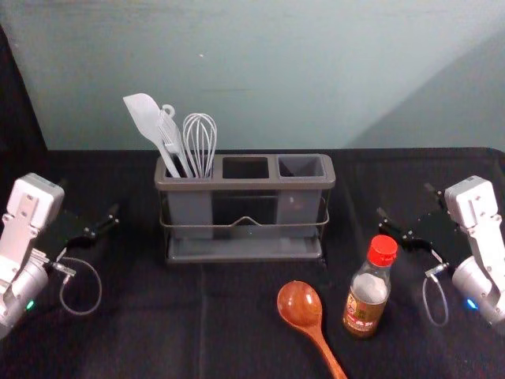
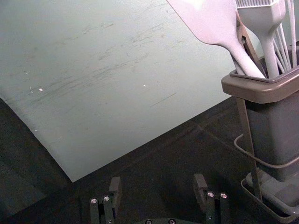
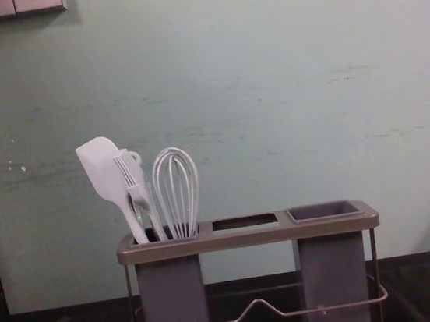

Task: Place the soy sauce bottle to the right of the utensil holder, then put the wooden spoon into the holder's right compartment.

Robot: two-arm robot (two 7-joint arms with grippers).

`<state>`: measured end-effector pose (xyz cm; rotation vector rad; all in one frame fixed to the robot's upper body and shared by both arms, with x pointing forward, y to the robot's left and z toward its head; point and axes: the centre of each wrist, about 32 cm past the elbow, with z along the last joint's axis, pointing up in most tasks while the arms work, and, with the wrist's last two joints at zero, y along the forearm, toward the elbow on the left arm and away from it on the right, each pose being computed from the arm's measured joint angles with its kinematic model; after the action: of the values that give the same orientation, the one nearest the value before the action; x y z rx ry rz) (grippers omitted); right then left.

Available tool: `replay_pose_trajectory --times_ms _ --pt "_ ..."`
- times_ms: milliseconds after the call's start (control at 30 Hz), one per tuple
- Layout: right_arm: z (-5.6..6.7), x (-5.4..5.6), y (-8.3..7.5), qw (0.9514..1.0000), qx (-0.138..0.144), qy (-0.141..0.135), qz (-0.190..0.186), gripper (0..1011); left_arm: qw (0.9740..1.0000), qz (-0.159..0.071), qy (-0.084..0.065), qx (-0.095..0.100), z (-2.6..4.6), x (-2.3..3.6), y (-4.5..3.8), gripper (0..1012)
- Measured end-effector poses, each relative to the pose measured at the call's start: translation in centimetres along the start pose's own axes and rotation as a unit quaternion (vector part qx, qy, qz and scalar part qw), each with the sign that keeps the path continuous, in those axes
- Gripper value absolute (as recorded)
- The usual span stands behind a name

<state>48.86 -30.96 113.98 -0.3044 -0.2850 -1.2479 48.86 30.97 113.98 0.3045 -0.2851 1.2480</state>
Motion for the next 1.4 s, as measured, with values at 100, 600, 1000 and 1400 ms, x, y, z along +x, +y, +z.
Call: replay_pose_trajectory --times_ms 100,600,1000,1400 --pt "0.0 0.0 0.0 1.0 0.0 0.0 0.0 1002 1.0 0.0 0.0 0.0 0.0 0.0 0.0 1012" --pt "0.0 0.0 0.0 1.0 0.0 0.0 0.0 1002 1.0 0.0 0.0 0.0 0.0 0.0 0.0 1011" --pt "0.0 0.0 0.0 1.0 0.0 0.0 0.0 1002 1.0 0.0 0.0 0.0 0.0 0.0 0.0 1011" --pt "0.0 0.0 0.0 1.0 0.0 0.0 0.0 1002 1.0 0.0 0.0 0.0 0.0 0.0 0.0 1011"
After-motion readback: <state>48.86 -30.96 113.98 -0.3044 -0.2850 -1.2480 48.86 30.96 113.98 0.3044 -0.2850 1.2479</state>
